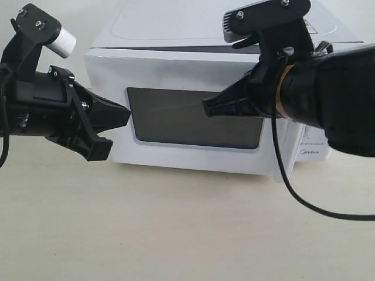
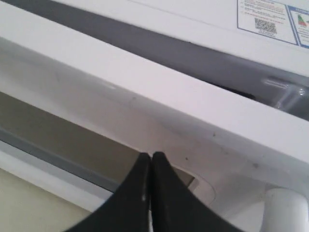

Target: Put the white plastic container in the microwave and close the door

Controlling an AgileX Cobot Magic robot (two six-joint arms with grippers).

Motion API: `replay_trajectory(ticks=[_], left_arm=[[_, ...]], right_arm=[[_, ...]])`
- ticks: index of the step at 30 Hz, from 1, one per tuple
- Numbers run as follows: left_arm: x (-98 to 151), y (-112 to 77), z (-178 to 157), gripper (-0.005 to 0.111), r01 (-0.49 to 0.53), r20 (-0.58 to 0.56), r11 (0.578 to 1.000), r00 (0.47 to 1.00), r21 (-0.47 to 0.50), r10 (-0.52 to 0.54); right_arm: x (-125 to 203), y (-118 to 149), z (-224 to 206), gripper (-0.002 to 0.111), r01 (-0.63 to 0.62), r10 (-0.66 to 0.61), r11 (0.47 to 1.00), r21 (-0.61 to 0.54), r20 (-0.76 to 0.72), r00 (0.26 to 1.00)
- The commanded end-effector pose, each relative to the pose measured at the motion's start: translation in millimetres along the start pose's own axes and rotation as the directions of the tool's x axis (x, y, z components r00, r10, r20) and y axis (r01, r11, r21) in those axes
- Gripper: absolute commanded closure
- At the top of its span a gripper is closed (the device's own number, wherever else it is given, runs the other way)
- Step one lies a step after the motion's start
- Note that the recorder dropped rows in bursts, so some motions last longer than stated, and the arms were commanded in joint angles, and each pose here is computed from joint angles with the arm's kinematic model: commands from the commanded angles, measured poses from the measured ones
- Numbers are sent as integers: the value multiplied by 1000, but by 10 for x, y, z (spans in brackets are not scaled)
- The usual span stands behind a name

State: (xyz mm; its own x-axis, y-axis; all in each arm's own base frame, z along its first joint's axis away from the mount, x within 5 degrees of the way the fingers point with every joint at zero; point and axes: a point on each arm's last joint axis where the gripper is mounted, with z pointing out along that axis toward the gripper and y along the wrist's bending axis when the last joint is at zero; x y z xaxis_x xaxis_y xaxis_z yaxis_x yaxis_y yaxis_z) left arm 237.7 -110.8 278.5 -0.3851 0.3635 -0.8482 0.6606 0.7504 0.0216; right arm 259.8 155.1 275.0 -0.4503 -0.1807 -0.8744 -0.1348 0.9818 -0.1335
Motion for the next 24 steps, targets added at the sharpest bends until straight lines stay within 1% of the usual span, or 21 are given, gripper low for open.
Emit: replay_trajectory(ticks=[1,4,8,18,24], left_arm=[[6,-13,-9,103,7,3,1000,1000,-1,-7],[5,-10,-9,103,7,4,1000,1000,-4,-7],[5,-10,-9,103,7,4,1000,1000,-4,-7],[5,-10,-9,103,7,4,1000,1000,-4,-7],[4,-15,-9,103,14,5,1000,1000,1,-14]], right_arm=[[-50,-106,71,109,-36,37,999,-29,7,999],[-60,-163,93,109,-25,25,1000,-10,13,1000],[-66,-241,127,109,-40,40,999,0,11,999],[-75,-266,128,109,-11,11,1000,23,21,1000],[-45,-391,251,109,-48,48,999,13,0,999]])
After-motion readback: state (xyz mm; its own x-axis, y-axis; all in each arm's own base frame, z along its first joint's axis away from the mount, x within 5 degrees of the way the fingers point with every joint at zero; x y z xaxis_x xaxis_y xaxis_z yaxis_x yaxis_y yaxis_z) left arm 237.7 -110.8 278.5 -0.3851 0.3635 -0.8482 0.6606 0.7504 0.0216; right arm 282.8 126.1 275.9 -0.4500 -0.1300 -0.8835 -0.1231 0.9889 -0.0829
